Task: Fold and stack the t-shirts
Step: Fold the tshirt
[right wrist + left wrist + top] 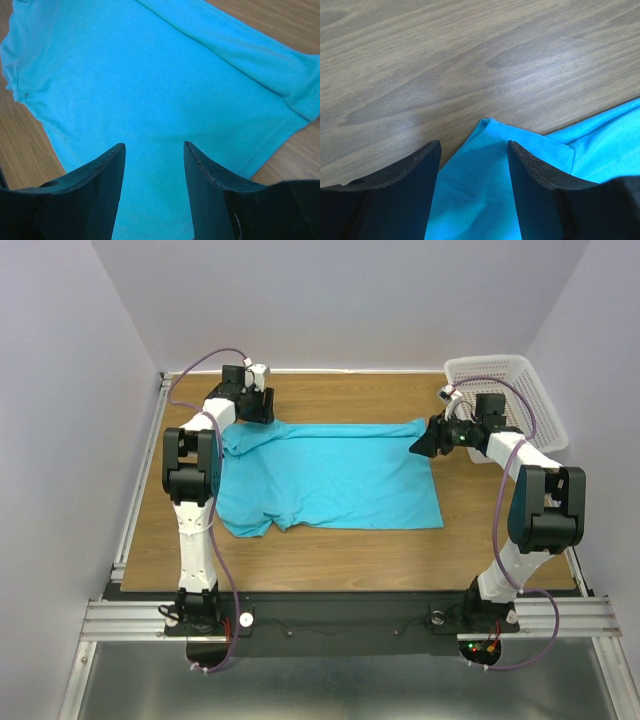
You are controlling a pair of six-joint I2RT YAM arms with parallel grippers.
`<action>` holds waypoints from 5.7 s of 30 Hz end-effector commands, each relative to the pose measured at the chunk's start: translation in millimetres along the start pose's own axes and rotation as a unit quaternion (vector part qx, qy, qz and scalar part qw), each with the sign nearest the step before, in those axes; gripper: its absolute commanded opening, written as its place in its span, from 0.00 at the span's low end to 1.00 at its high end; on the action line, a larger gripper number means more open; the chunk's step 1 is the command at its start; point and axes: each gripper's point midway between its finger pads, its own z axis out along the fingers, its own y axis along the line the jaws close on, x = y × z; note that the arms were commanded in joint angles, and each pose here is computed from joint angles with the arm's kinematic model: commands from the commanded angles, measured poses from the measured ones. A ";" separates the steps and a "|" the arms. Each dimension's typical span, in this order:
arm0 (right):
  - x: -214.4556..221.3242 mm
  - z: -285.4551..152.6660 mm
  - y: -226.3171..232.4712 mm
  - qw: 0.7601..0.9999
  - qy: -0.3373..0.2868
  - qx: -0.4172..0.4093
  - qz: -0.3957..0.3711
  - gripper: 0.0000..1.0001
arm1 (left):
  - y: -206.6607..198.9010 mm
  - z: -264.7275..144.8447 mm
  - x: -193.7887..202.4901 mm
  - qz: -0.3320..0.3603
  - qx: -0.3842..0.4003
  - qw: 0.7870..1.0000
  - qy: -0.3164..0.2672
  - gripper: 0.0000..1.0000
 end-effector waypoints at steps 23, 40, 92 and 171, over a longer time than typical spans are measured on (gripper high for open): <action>-6.0 -6.2 -4.3 1.000 -0.013 -0.003 0.000 0.56 | -17.7 -20.3 -46.3 0.031 0.057 0.997 -0.043 0.00; -8.6 -12.9 -7.1 1.000 -0.020 0.002 0.001 0.56 | -43.5 -88.8 -60.8 0.050 0.073 0.991 -0.102 0.00; 1.4 -13.6 -26.2 0.999 -0.008 0.032 0.010 0.56 | -76.3 -113.7 81.3 -0.007 0.057 0.998 0.022 0.00; -56.0 20.3 -126.7 0.971 0.048 0.227 -0.046 0.04 | -69.2 -102.2 98.7 -0.006 0.046 0.997 0.054 0.00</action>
